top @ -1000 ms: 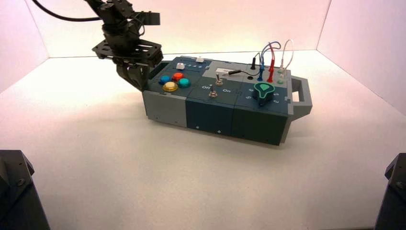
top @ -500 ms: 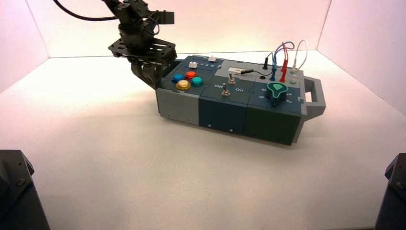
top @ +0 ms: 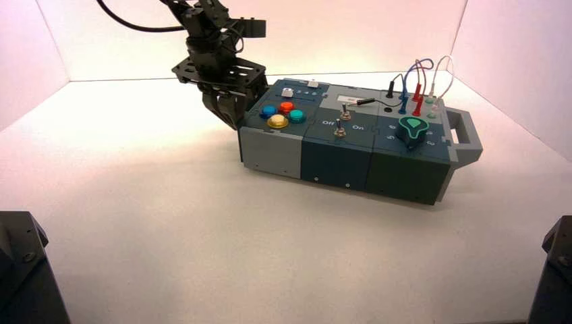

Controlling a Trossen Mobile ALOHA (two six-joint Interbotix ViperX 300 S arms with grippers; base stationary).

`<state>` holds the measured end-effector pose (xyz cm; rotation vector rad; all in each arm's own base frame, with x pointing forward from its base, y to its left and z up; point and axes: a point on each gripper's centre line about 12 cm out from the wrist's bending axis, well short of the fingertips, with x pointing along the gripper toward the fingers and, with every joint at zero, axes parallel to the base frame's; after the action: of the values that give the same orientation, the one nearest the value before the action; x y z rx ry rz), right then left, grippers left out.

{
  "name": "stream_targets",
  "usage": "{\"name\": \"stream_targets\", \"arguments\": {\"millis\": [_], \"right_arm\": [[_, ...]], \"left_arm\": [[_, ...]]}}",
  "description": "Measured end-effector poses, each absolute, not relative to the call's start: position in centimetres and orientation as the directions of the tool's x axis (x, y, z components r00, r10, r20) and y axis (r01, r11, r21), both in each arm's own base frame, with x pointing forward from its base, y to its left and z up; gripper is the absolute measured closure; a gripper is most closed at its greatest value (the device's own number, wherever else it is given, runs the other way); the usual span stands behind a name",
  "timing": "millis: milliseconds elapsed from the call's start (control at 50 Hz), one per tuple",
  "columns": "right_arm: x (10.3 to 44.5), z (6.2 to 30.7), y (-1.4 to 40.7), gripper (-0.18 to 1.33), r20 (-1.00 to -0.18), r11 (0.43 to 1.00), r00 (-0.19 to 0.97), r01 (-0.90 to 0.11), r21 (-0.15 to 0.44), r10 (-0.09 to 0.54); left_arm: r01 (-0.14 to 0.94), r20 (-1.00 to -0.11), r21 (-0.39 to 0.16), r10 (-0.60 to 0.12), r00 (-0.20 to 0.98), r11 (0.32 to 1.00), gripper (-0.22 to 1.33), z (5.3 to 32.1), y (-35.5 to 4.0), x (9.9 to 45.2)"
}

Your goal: Move the box to the right.

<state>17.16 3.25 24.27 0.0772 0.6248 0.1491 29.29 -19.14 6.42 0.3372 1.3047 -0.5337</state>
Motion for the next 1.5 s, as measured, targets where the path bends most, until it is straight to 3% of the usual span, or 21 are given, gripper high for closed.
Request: {"name": "stream_targets", "arguments": {"millis": [960, 1360, 1500], "right_arm": [[17.1, 24.2, 3.2, 1.28, -0.579, 0.986, 0.799, -0.114, 0.118, 0.162], [17.1, 24.1, 3.3, 1.28, -0.581, 0.986, 0.797, -0.114, 0.119, 0.162], [17.1, 24.1, 3.3, 1.28, -0.583, 0.986, 0.796, -0.115, 0.118, 0.162]], "left_arm": [[0.642, -0.959, -0.075, -0.232, 0.164, 0.763, 1.28, 7.5, -24.6, 28.9], [0.640, -0.966, -0.075, -0.214, 0.143, 0.765, 1.28, 6.8, -23.8, 27.9], [0.638, -0.955, -0.072, -0.237, 0.178, 0.767, 1.28, 8.6, -23.1, 27.5]]}}
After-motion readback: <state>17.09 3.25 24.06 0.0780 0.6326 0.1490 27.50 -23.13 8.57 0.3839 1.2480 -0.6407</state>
